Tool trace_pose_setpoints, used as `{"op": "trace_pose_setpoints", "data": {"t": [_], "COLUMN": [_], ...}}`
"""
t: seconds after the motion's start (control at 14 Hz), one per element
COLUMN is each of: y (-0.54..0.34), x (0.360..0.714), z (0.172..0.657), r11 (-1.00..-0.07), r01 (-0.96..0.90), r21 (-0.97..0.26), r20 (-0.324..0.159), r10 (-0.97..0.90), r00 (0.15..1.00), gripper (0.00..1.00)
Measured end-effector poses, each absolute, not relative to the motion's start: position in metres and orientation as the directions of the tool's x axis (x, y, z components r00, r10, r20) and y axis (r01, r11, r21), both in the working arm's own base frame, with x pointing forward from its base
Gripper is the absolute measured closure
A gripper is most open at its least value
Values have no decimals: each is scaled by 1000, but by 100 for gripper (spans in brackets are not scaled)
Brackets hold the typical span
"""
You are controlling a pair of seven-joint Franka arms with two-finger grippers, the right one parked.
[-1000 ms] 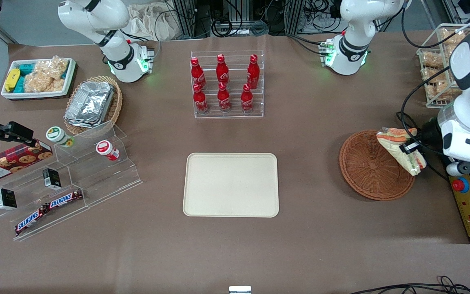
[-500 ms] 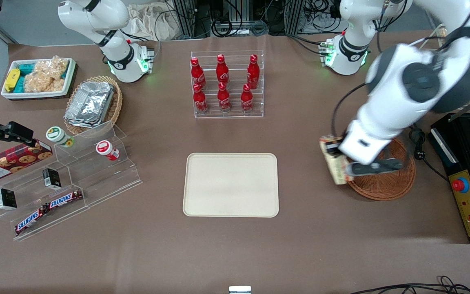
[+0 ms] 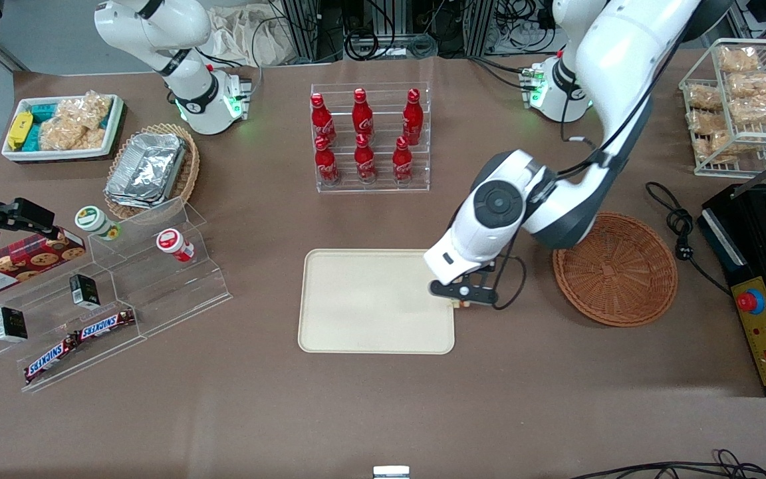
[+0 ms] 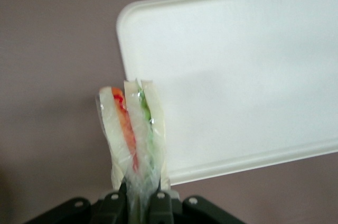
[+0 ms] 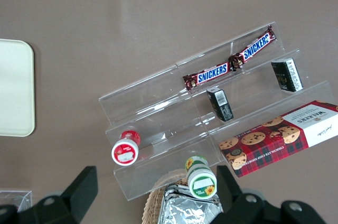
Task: Place sandwich from basket to tray
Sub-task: 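Carry the held sandwich with the left gripper over the cream tray, then lower the sandwich onto the tray, open the left gripper, withdraw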
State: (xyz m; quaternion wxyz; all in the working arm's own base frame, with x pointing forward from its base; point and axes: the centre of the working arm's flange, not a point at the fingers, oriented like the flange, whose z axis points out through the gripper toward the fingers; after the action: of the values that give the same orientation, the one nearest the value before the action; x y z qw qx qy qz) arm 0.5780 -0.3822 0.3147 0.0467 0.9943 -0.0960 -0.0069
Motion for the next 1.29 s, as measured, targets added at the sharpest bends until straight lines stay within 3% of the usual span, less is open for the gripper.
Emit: {"op": "trace_pose_setpoints", "data": {"t": [0.29,0.71,0.79,1.14,1.29], "y": [-396,-388,-389,-397,-394], "x": [584,613,613,611,617], "z": [257,246,245,247,270], "r11": [-971,-975,-976,-979,-984], "r01": [-192,-162,-156,-127,-111], "r21": [143,149,151,158,142], "r20": [26,99,98,97,96], "r10": [-190,-148,-142,-112,-98], "r00": [981,984,985,989,990], "gripper": [85,85,80,30,10]}}
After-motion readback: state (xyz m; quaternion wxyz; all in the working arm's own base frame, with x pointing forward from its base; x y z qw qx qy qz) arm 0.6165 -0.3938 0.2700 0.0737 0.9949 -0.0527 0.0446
